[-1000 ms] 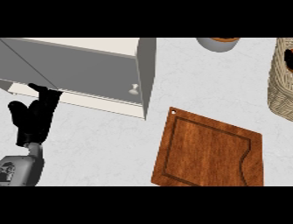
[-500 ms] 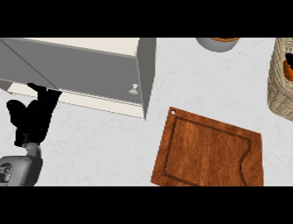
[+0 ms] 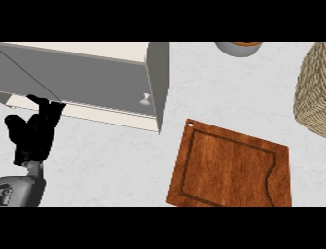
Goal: Pick the squash from the cutting board and place it in the basket
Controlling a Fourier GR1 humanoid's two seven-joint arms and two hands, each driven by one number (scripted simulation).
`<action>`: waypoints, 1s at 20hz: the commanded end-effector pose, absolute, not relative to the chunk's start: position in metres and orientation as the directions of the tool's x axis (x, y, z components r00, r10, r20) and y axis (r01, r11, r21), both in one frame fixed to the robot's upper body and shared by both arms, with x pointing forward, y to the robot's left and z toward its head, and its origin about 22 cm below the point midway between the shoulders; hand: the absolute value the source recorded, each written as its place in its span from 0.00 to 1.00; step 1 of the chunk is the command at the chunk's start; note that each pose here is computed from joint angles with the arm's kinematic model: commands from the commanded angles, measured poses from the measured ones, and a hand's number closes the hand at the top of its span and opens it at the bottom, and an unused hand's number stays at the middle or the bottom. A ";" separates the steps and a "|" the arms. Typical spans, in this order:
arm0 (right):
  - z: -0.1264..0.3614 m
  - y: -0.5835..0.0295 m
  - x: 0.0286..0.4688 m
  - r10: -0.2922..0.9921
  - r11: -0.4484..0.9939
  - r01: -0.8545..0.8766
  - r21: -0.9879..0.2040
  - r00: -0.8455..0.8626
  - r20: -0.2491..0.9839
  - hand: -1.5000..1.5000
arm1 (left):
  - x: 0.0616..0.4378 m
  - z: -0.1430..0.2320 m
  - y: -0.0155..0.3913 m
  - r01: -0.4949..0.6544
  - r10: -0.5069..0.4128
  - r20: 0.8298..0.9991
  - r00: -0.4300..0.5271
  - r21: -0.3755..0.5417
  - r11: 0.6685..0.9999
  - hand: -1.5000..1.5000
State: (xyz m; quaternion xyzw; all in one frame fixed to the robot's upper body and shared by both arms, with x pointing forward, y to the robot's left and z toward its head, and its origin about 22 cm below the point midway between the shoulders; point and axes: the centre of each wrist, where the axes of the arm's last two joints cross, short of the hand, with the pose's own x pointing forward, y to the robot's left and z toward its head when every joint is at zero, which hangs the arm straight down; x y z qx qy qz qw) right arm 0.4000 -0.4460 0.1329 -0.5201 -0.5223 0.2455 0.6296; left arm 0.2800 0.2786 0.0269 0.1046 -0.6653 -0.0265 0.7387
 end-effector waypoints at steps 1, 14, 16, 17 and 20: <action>0.146 -0.455 0.398 0.750 0.471 0.377 -0.798 0.305 0.587 0.00 | 0.278 0.043 0.305 -0.129 -0.200 0.979 0.045 0.204 0.970 0.50; 0.155 -0.553 0.314 0.477 0.654 0.511 -0.559 0.294 0.828 0.00 | 0.281 0.036 0.279 -0.137 -0.188 0.980 0.058 0.194 0.971 0.50; 0.153 -0.566 0.297 0.495 0.651 0.507 -0.565 0.280 0.822 0.00 | 0.293 0.059 0.294 -0.157 -0.187 0.981 0.051 0.193 0.969 0.50; 0.159 -0.577 0.285 0.512 0.656 0.506 -0.561 0.249 0.822 0.00 | 0.287 0.038 0.287 -0.159 -0.197 0.979 0.045 0.202 0.966 0.50; 0.142 -0.580 0.274 0.494 0.674 0.509 -0.535 0.228 0.839 0.00 | 0.293 0.043 0.290 -0.149 -0.195 0.980 0.043 0.199 0.969 0.50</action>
